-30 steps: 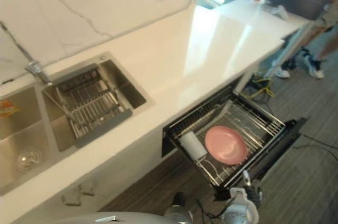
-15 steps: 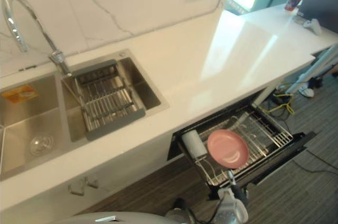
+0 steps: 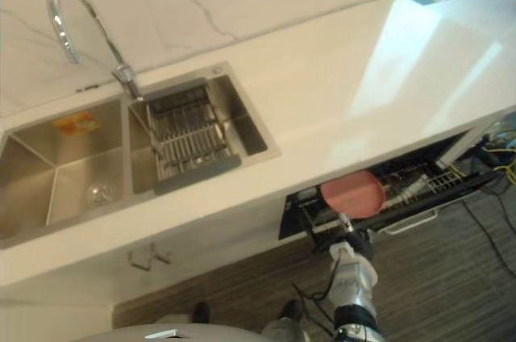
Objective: Walk over to the sink, pick up the cup, carry it to the dishwasher, place the cup inside the dishwasher, then close the dishwasher door
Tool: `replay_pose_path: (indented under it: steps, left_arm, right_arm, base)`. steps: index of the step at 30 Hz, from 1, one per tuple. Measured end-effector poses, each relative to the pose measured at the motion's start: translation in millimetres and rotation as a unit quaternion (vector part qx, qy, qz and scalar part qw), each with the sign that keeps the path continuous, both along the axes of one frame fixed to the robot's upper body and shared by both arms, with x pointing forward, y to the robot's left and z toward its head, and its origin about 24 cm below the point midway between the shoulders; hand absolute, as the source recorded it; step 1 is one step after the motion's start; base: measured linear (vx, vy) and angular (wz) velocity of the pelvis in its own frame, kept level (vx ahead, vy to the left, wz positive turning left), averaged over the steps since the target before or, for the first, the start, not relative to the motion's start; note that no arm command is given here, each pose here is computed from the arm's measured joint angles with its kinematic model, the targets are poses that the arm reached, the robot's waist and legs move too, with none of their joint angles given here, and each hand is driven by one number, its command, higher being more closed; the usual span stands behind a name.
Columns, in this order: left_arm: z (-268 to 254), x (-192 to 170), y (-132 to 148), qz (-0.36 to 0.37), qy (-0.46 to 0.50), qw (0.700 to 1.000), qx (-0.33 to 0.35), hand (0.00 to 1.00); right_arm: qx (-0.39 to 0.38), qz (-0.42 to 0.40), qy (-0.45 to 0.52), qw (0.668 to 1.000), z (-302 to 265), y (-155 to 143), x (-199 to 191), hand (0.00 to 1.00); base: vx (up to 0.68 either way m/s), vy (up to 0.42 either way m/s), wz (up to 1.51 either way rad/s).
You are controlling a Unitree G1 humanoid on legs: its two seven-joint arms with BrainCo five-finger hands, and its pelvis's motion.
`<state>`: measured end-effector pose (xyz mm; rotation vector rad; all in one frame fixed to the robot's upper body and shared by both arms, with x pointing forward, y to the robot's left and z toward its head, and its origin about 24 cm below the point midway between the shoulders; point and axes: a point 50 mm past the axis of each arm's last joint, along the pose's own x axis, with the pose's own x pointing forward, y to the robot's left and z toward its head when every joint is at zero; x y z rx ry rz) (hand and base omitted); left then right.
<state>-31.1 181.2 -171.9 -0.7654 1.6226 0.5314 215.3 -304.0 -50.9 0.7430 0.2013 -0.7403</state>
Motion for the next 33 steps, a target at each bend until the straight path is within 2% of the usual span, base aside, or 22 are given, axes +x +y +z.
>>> replay_pose_path:
  steps: [7, 13, 16, 20, 24, 25, 27, 28, 33]
  left_arm:
    - [-3.5, 26.5, -13.9, -0.043, -0.073, 0.996, -0.009, 0.00]
    - [-4.1, 38.9, -26.3, -0.046, -0.098, 0.994, -0.017, 0.00]
    - [-2.6, 55.4, -23.3, -0.047, -0.126, 0.991, -0.008, 0.00]
    - [-2.0, 63.7, -23.2, -0.042, -0.137, 0.990, -0.008, 0.00]
    - [-2.6, 59.6, -24.8, -0.036, -0.130, 0.991, -0.011, 0.00]
    - [-3.3, 57.1, -27.2, -0.028, -0.123, 0.992, -0.019, 0.00]
    - [-4.5, 45.2, -29.2, -0.021, -0.104, 0.994, -0.023, 0.00]
    - [-3.7, 44.2, -11.2, -0.027, -0.102, 0.994, 0.002, 0.00]
    - [-4.0, 30.2, -11.8, -0.024, -0.060, 0.998, 0.000, 0.00]
  right_arm:
    - [-0.008, -0.009, -0.180, 0.984, 93.8, -7.0, 87.1, 0.00]
    - [0.006, -0.032, -0.266, 0.963, 121.7, 0.7, 101.2, 0.00]
    - [0.037, -0.033, -0.337, 0.940, 142.1, 17.7, 110.4, 0.00]
    - [0.062, -0.017, -0.363, 0.929, 147.9, 38.8, 116.6, 0.00]
    - [0.031, 0.037, -0.321, 0.946, 120.6, 55.4, 103.8, 0.00]
    - [0.012, 0.083, -0.318, 0.944, 116.1, 71.5, 101.0, 0.00]
    - [-0.020, 0.127, -0.306, 0.943, 105.7, 81.8, 89.7, 0.00]
    - [-0.021, 0.137, -0.275, 0.951, 84.2, 90.3, 77.1, 0.00]
    - [-0.062, 0.208, -0.089, 0.972, 5.5, 97.8, 17.8, 0.00]
  base:
    - [-0.12, -0.014, 0.25]
    - [-0.10, -0.070, 0.09]
    - [-0.10, -0.140, -0.02]
    - [-0.06, -0.143, -0.10]
    - [-0.03, -0.135, 0.00]
    - [-0.02, -0.115, -0.39]
    - [0.07, -0.045, -0.31]
    - [0.11, -0.075, -0.07]
    - [0.06, -0.022, -0.18]
